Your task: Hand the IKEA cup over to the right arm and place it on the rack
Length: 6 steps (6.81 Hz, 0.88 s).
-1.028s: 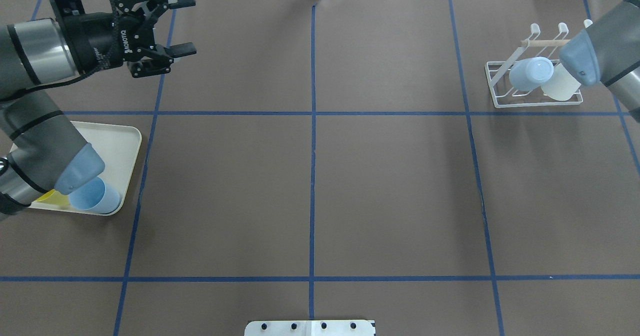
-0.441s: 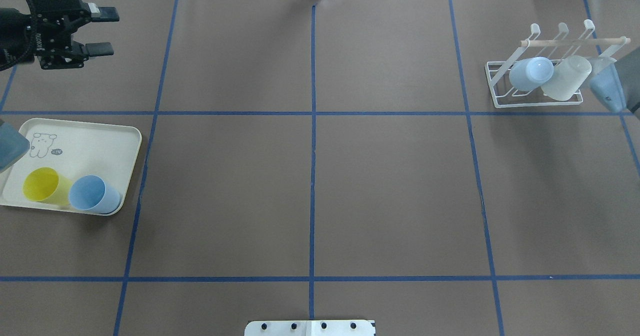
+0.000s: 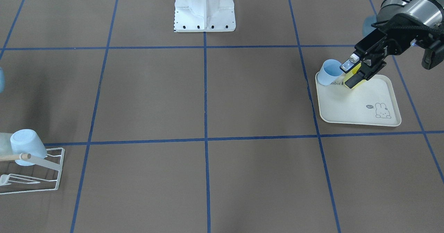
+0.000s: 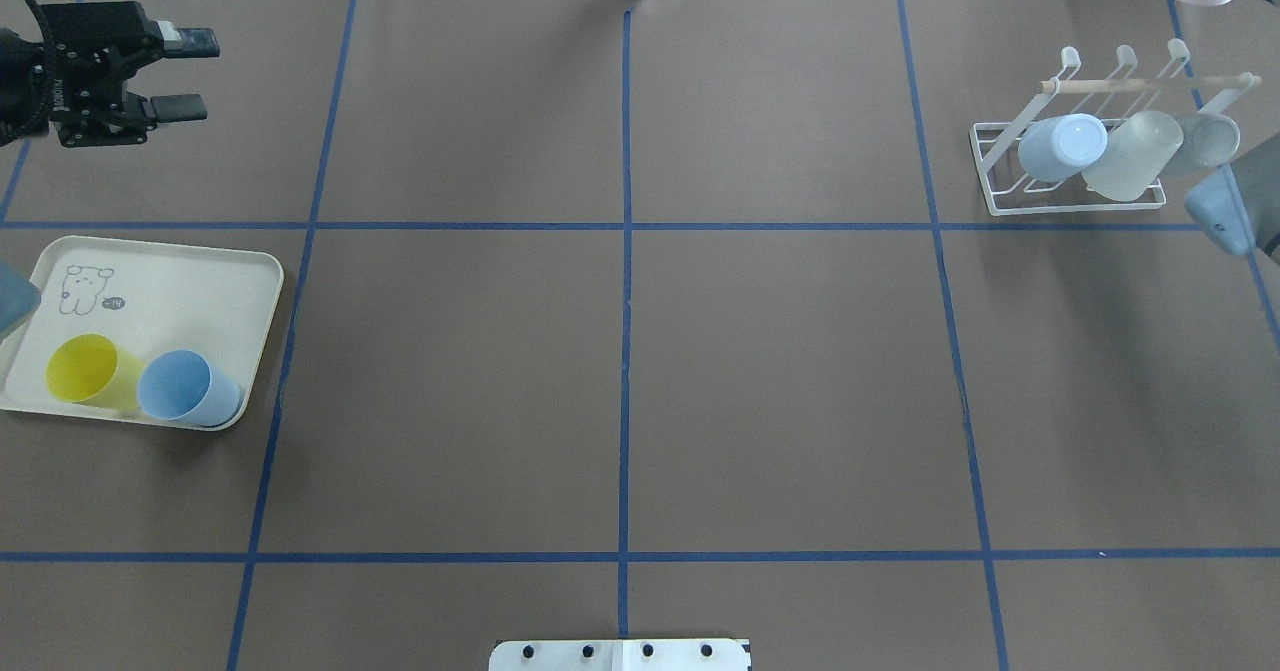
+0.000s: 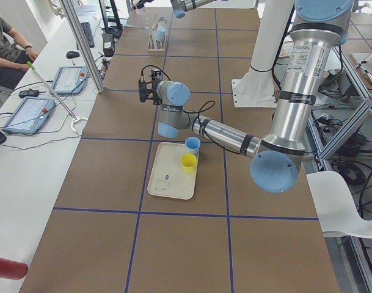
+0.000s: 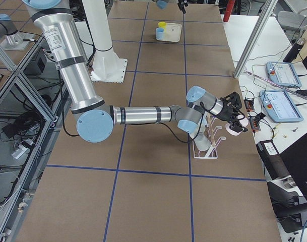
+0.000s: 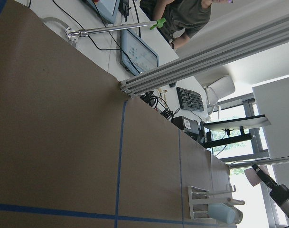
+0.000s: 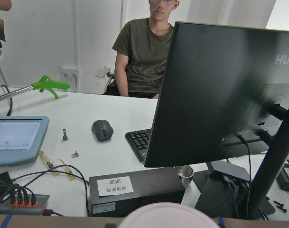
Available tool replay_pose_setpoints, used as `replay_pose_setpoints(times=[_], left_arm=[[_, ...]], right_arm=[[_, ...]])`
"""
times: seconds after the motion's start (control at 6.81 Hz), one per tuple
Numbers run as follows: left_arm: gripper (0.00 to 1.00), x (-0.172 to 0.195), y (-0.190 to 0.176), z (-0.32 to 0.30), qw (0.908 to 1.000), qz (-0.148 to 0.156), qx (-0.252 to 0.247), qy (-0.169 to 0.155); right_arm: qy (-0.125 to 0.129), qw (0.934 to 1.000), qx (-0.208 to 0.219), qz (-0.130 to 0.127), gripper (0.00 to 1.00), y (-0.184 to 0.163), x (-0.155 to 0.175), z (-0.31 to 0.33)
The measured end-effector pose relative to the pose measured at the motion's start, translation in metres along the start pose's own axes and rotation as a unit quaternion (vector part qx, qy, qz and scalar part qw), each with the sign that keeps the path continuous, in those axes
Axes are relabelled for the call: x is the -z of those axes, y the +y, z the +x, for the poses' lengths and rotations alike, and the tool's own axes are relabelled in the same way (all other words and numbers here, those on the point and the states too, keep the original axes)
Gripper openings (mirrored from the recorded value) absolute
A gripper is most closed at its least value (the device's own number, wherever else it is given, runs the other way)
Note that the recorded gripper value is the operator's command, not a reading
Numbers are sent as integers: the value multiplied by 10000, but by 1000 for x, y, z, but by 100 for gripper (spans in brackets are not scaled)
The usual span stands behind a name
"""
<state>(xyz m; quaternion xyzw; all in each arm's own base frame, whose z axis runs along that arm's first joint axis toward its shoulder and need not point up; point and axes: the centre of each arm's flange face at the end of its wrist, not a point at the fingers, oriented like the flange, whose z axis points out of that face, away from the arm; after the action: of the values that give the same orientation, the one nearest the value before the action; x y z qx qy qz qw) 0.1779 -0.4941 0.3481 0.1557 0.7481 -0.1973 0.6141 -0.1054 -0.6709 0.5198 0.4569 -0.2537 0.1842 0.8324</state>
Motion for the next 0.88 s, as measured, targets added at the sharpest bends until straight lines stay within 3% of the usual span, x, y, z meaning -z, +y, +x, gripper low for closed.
replay_pose_setpoints(times=[0.44,0.88], left_arm=[[100,1,1,-2,10000,-4,9,-21],[100,1,1,-3,10000,10,13,-23]], right_arm=[[26,9997,94,-244,0,39,-1,7],[-33,9993,159,-322,0,51,-5,-3]])
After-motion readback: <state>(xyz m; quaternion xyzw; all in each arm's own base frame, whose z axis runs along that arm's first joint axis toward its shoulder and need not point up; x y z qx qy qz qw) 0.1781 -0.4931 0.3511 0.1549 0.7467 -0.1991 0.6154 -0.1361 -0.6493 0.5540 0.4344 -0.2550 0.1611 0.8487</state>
